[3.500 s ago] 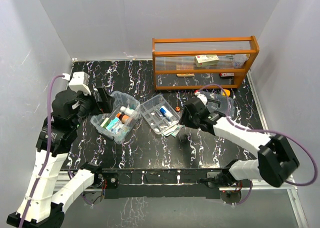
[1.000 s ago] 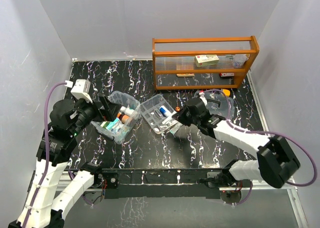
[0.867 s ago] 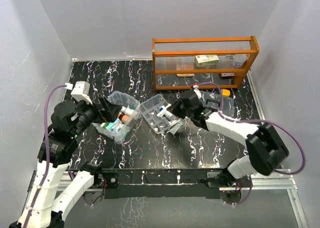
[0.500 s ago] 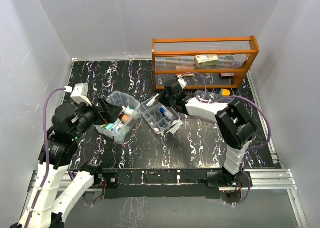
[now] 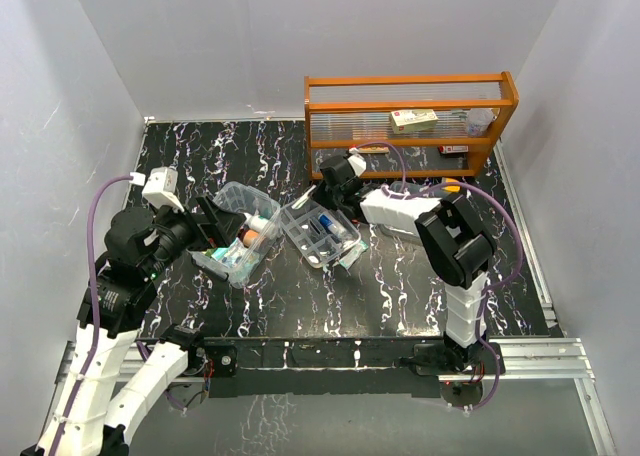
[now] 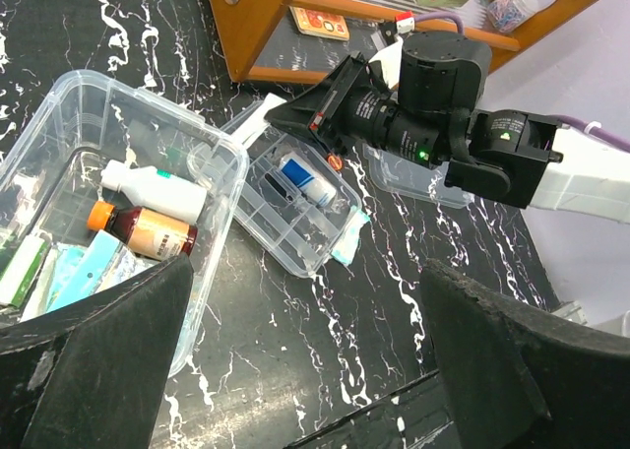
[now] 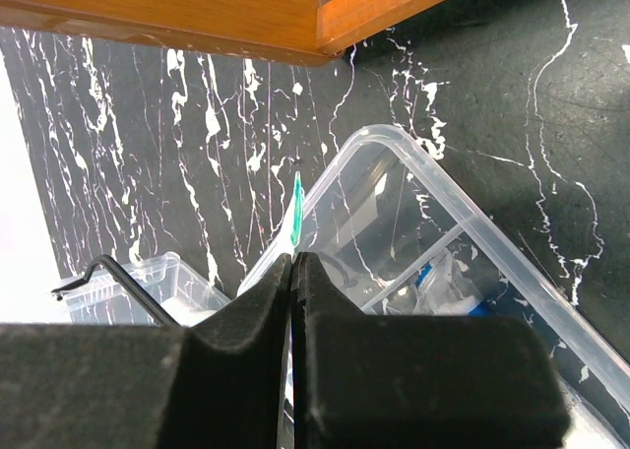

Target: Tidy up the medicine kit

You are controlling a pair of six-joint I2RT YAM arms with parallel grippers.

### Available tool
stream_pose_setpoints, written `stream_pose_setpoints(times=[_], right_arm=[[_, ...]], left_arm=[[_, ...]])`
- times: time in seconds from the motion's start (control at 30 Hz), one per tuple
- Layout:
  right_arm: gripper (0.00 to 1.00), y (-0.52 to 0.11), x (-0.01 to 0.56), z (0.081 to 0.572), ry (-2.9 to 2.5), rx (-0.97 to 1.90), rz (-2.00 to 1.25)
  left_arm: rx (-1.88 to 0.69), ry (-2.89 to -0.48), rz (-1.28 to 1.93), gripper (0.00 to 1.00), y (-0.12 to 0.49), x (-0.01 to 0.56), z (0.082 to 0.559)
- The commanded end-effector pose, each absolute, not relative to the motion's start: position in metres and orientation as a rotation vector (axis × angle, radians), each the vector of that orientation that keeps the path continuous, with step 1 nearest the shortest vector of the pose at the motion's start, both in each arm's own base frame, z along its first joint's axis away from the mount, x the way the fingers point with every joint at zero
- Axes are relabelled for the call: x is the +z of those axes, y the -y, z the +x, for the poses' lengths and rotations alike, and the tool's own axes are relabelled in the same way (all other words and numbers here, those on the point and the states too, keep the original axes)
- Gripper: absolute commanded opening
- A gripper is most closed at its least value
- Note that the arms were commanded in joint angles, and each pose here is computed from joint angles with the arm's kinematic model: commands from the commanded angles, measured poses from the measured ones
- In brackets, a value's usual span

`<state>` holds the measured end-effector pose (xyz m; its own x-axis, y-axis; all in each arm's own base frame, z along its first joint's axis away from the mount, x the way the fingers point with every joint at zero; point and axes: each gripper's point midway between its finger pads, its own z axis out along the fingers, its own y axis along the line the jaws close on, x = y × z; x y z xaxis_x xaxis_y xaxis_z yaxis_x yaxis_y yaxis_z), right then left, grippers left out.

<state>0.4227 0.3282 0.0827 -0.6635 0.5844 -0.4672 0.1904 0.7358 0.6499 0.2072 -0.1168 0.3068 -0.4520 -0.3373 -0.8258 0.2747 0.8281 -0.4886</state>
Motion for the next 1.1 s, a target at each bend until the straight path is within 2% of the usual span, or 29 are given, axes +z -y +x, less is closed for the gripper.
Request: stream_pose_setpoints(times=[0.0, 0.2, 0.37, 0.57, 0.7, 0.93, 1.07], right_arm=[[0.0, -0.329, 0.1, 0.44, -2.189, 0.726, 0.59], [0.04, -0.33, 0.096, 0.439, -2.211, 0.711, 0.566], [0.17, -0.331, 0.095, 0.44, -2.218, 0.699, 0.549], [0.25, -0.327, 0.104, 0.43, -2.253, 0.691, 0.542], [0.34, -0.32, 0.114, 0.418, -2.271, 0.688, 0.494], [0.38, -0.28, 0.147, 0.384, -2.247, 0.63, 0.401], [0.41, -0.239, 0.147, 0.355, -2.26, 0.506, 0.375]], left_arm=[[-0.693, -1.916, -0.032, 0.99, 0.116, 0.308, 0.205], [-0.689, -1.922, -0.032, 0.99, 0.116, 0.307, 0.205], [-0.675, -1.928, -0.031, 0.99, 0.114, 0.307, 0.206], [-0.669, -1.926, -0.026, 0.99, 0.114, 0.31, 0.206], [-0.682, -1.917, -0.012, 0.99, 0.116, 0.314, 0.205], [-0.727, -1.892, 0.114, 0.99, 0.127, 0.328, 0.197], [-0.765, -1.848, 0.221, 0.99, 0.135, 0.339, 0.189]])
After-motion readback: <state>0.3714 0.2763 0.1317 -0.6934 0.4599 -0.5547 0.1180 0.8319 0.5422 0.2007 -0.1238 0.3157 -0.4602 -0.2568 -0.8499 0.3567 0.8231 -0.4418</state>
